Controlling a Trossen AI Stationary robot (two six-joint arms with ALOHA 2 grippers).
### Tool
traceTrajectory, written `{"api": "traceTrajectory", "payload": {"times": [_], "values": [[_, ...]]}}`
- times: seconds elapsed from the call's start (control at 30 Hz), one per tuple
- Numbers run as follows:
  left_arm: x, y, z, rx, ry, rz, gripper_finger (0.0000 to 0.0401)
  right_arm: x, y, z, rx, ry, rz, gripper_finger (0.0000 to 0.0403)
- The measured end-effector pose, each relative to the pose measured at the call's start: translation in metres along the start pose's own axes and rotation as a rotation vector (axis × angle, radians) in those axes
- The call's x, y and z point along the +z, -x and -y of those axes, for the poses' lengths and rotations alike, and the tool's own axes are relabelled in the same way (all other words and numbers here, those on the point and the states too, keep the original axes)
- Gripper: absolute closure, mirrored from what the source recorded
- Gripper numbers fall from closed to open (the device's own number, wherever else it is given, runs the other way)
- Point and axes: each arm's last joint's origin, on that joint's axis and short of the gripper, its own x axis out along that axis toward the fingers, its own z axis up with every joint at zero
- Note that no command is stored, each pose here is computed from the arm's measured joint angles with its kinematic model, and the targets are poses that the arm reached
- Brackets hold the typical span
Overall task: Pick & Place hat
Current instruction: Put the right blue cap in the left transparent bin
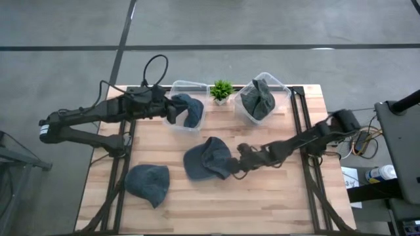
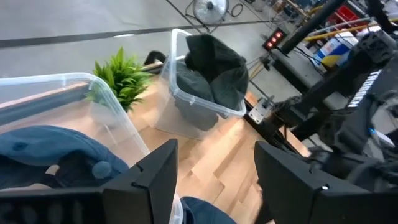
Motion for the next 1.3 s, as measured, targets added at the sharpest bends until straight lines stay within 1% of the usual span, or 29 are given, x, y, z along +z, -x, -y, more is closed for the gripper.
{"api": "traceTrajectory", "payload": {"times": [0.2,0.4,0.57,0.7,0.83,0.97,1.07,1.27,1.3], "values": [[-0.001,0.0,0.001,-0.036,-0.002,-0.029,0.0197,-0.003,-0.025,0.014,-0.055,-0.028,0.023,0.0108],[-0.001,0.0,0.001,-0.055,-0.007,-0.044,0.0197,-0.003,-0.029,0.017,-0.07,-0.033,0.041,0.0085],[-0.002,0.0,0.001,-0.055,-0.007,-0.045,0.0197,-0.002,-0.031,0.018,-0.073,-0.021,0.093,0.0082],[-0.002,0.0,0.001,-0.055,-0.008,-0.045,0.0197,-0.001,-0.032,0.02,-0.086,0.007,0.12,0.0096],[-0.002,0.0,0.001,-0.056,-0.005,-0.045,0.0197,-0.001,-0.035,0.022,-0.101,0.018,0.129,0.0128],[-0.002,0.0,0.001,-0.056,-0.002,-0.045,0.0197,-0.002,-0.04,0.026,-0.119,0.027,0.124,0.0184],[-0.002,0.0,0.001,-0.056,-0.002,-0.044,0.0197,-0.002,-0.04,0.027,-0.124,0.032,0.113,0.0238],[-0.001,0.0,0.002,-0.061,0.002,-0.038,0.0197,-0.002,-0.04,0.029,-0.137,0.081,0.103,0.0368],[-0.001,0.0,0.002,-0.063,0.003,-0.034,0.0197,-0.002,-0.04,0.029,-0.137,0.091,0.101,0.038]]}}
